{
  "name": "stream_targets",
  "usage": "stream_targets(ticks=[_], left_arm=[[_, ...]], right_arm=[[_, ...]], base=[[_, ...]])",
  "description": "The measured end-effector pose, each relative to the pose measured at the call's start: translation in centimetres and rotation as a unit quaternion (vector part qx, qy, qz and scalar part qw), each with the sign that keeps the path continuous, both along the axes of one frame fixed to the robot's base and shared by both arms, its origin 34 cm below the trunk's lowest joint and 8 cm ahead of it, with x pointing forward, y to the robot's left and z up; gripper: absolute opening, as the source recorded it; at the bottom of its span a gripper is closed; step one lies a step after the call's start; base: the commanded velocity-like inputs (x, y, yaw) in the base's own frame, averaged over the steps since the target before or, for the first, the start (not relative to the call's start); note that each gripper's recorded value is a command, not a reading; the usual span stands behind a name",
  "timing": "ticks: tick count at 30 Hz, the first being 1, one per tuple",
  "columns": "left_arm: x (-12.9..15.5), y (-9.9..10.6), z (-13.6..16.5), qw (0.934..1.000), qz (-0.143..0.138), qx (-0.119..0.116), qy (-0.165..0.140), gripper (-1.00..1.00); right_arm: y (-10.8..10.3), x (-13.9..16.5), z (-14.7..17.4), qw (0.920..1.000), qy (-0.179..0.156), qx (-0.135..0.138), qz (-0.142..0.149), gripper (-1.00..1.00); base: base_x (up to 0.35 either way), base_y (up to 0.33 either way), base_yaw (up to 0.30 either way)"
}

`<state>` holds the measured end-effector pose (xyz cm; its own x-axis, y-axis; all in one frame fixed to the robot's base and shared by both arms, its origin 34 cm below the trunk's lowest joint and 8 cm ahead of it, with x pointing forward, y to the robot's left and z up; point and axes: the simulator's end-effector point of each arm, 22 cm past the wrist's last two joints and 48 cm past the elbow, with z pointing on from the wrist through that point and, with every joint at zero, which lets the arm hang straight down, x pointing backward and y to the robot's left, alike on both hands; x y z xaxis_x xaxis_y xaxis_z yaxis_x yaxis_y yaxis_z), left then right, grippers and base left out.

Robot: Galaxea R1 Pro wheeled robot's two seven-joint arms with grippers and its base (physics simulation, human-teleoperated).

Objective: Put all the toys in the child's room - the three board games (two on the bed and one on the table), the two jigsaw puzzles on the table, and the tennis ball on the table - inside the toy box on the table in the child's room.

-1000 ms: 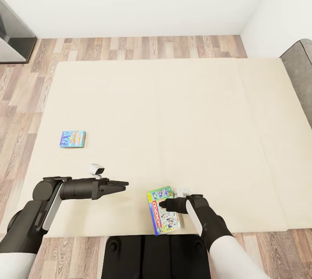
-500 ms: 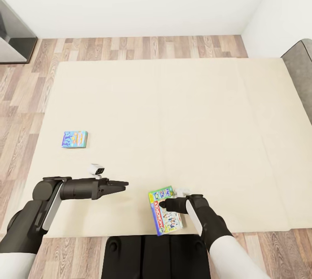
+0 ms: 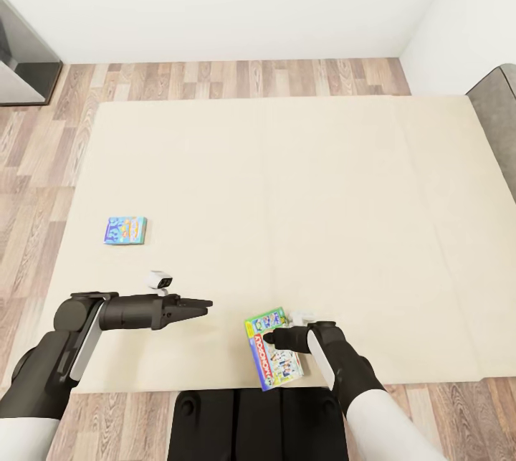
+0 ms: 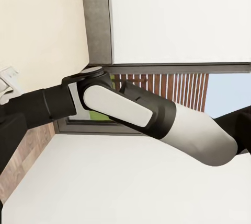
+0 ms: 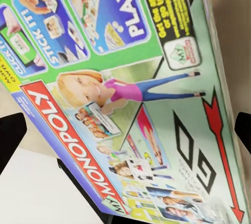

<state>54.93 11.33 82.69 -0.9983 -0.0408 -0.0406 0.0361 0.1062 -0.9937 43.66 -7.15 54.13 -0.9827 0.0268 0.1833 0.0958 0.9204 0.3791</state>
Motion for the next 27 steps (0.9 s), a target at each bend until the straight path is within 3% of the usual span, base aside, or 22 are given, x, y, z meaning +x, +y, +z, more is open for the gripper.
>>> stream_targets(ticks=[27], left_arm=[[-0.01,0.05,0.02,1.0,0.0,0.0,0.001,1.0]], right_arm=[[-0.01,0.01,-0.01,1.0,-0.001,0.0,0.0,1.0]], base=[[0.0,0.023,0.0]])
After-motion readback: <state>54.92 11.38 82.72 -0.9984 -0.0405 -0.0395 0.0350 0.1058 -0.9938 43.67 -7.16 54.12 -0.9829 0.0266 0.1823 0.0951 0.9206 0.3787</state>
